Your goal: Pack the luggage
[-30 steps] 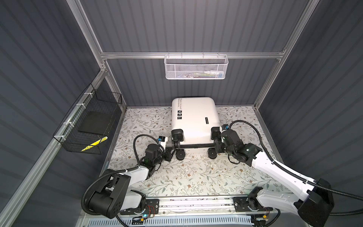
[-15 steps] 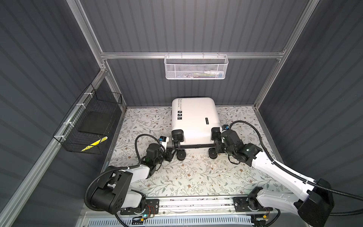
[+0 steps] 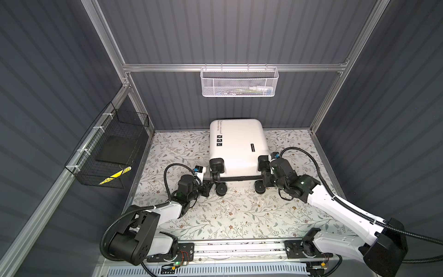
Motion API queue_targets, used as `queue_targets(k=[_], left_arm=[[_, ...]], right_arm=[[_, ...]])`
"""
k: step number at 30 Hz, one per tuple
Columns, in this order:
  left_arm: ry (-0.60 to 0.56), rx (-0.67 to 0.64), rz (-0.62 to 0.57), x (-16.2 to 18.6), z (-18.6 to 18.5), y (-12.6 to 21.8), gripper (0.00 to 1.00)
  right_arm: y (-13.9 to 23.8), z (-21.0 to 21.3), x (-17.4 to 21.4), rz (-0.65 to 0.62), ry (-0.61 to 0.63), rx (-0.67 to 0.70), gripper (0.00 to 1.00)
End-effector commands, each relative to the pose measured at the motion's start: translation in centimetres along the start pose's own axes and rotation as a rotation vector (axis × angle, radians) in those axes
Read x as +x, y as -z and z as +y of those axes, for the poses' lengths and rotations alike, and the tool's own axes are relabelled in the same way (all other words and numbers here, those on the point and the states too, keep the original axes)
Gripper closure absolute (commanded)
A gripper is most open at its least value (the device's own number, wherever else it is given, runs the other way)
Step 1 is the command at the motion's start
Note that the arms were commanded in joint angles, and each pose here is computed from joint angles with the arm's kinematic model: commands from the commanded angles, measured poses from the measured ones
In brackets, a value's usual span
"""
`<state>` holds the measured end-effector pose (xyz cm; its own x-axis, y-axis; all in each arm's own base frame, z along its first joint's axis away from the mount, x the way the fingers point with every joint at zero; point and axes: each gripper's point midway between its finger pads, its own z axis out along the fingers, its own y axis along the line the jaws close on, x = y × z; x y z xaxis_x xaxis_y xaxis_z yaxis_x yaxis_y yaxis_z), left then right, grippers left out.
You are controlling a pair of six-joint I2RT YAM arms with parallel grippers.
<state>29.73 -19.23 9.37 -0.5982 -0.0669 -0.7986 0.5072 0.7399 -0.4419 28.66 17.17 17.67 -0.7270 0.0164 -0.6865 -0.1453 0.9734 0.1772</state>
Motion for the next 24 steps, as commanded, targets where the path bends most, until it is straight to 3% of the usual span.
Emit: queue_targets(k=[1,7,24], left_arm=[[-0.088,0.040,-0.160,-5.3,-1.6,0.8,0.94],[-0.086,0.036,-0.152,-5.0,-1.6,0.9,1.00],[-0.124,0.022,-0.076,-2.5,-2.3,3.7,1.00]], right_arm=[[1.4,1.0,-1.2,-0.011,0.029,-0.037,0.74],[1.9,1.2,-1.9,-0.027,0.030,-0.042,0.75],[0.9,0.7,-1.3,-0.008,-0.008,-0.023,0.81]])
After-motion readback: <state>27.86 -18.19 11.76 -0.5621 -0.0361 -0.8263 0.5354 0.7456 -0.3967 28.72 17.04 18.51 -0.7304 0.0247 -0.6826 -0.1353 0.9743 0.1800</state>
